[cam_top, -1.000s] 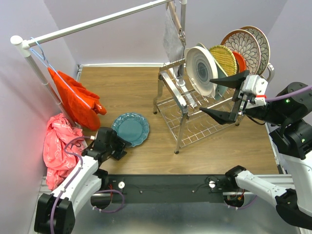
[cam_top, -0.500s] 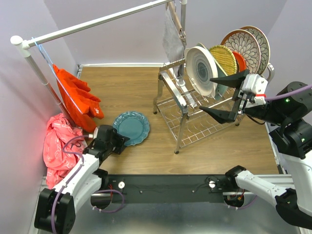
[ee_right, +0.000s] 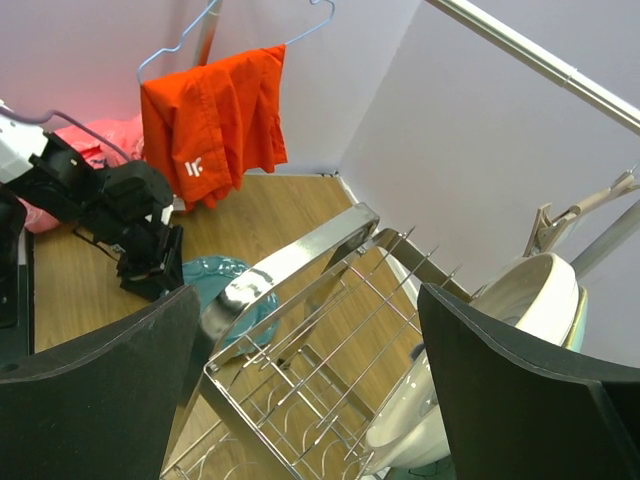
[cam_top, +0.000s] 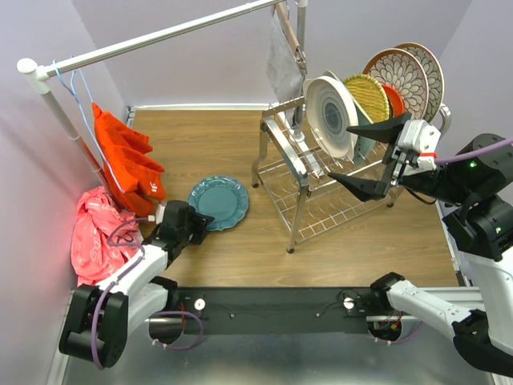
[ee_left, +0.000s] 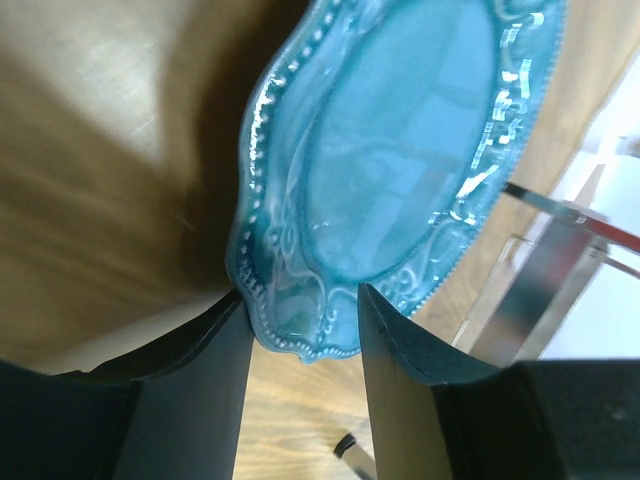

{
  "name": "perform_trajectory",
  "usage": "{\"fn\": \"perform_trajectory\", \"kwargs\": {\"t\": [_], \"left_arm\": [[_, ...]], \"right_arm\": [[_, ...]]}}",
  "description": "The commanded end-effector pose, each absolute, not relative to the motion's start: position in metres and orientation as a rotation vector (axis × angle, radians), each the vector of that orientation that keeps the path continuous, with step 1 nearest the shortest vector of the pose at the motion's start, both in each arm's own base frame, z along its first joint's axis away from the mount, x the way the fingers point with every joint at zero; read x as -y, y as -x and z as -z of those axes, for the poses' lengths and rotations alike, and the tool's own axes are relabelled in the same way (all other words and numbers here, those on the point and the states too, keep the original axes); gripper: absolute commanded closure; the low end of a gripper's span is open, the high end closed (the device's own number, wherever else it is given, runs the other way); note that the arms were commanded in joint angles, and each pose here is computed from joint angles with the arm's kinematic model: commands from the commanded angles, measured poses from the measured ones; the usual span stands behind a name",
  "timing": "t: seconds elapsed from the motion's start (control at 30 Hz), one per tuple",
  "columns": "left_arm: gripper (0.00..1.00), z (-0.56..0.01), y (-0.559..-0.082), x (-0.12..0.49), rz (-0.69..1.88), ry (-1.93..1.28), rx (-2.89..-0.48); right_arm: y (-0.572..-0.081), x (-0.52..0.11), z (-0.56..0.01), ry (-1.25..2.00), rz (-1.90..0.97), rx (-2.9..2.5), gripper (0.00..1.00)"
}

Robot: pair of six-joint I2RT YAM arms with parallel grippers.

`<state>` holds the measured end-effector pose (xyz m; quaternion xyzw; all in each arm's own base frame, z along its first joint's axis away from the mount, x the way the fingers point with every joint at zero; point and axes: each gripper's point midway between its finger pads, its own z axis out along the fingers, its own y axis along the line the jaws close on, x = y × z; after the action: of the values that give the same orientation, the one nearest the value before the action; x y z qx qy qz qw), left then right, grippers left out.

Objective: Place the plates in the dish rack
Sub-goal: Grab a plate with the left arm

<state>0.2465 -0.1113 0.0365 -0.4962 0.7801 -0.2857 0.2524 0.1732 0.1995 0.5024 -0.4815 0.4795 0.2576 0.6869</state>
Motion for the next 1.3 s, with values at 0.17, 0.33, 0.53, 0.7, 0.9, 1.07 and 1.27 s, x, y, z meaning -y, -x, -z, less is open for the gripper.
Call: {"fn": "perform_trajectory", "kwargs": {"t": [0.17, 0.33, 0.53, 0.7, 0.9, 1.07, 1.27], "left_arm": [[0.43, -0.051, -0.265, 0.114, 0.928, 1.217, -1.932], [0.43, -0.049, -0.26, 0.111, 0.971, 1.205, -1.878], [0.47, -0.055, -0.259, 0.112, 1.022, 1.176, -1.823], [0.53, -0.049, -0.261, 0.112, 1.006, 1.193, -1.841], [0.57, -0.037, -0.266, 0.114, 0.969, 1.223, -1.895], [0.57, -0.041, -0.272, 0.116, 0.977, 1.211, -1.879], [0.61, -0.039, -0.277, 0.116, 0.976, 1.206, -1.878]], "right_arm": [[-0.177, -0.195, -0.512, 1.059, -0.532, -1.054, 0.02], [-0.179, -0.196, -0.512, 1.058, -0.532, -1.058, 0.02], [-0.179, -0.196, -0.512, 1.059, -0.53, -1.056, 0.02], [-0.178, -0.196, -0.514, 1.057, -0.532, -1.052, 0.02], [-0.177, -0.194, -0.519, 1.047, -0.527, -1.047, 0.02], [-0.177, -0.193, -0.521, 1.039, -0.525, -1.048, 0.02], [-0.177, -0.194, -0.522, 1.038, -0.528, -1.048, 0.02]]}}
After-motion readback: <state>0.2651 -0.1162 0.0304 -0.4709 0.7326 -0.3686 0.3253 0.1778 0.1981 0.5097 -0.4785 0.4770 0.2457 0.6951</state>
